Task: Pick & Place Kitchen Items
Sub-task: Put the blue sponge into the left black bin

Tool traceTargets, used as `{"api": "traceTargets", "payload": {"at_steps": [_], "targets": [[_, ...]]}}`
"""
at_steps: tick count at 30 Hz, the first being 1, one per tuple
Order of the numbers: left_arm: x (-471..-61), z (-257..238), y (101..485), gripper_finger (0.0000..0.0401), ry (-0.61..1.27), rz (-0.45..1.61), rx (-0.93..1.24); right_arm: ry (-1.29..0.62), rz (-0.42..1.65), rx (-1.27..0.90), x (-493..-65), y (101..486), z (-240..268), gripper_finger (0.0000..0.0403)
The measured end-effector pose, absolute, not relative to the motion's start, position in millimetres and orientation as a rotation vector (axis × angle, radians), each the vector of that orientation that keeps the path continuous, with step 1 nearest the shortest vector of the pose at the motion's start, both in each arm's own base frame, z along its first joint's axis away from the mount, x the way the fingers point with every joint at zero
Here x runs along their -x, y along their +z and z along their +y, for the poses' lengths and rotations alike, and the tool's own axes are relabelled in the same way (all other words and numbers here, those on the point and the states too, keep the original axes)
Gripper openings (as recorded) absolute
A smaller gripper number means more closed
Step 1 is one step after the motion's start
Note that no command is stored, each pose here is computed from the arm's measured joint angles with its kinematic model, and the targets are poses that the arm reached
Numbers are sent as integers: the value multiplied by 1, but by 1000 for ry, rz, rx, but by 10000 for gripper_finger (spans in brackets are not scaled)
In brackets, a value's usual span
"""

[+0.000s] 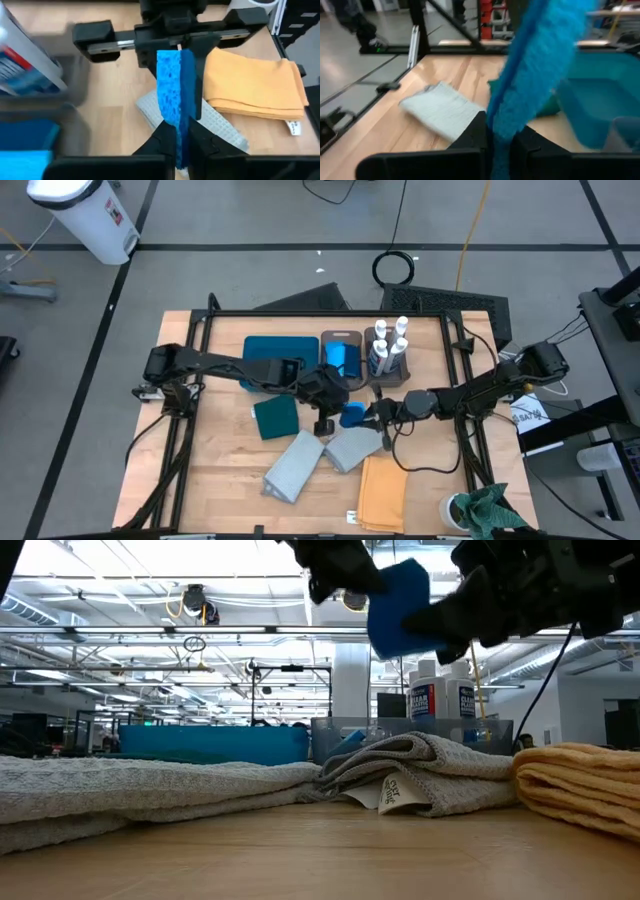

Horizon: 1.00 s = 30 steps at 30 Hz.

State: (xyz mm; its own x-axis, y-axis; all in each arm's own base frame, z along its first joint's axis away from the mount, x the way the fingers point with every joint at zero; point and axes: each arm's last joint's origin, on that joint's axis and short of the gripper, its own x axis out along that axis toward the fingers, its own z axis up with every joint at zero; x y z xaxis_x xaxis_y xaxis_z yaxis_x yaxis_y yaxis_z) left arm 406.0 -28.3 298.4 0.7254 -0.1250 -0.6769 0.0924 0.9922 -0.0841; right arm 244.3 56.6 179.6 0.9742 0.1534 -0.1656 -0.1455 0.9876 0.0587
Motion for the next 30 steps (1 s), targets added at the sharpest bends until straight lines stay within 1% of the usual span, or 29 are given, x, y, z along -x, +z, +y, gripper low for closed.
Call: {"api": "traceTargets", "payload": {"at_steps": [3, 5, 8, 11, 16, 19, 22, 25, 30], "targets": [[-396, -25, 312, 19, -91, 736, -33, 114, 161, -38, -241, 187, 55, 36], [-389, -19, 319, 11, -52, 735, -61, 101, 175, -34, -237, 190, 53, 45], [-383, -4, 330, 10, 22, 710, -67, 77, 203, -26, -230, 194, 51, 58], [-382, 16, 332, 12, 76, 707, -71, 76, 210, -24, -223, 201, 49, 65], [-391, 59, 311, 9, 108, 757, -7, 76, 192, -28, -215, 210, 48, 67], [-396, 84, 291, 12, 93, 808, 48, 80, 183, -30, -212, 213, 47, 64], [-398, 104, 274, 7, 46, 842, 124, 78, 202, -22, -211, 211, 47, 61], [-401, 120, 260, 11, -4, 853, 193, 79, 202, -1, -211, 209, 46, 61], [-403, 135, 242, 13, -17, 882, 198, 78, 203, 27, -210, 207, 46, 60]]}}
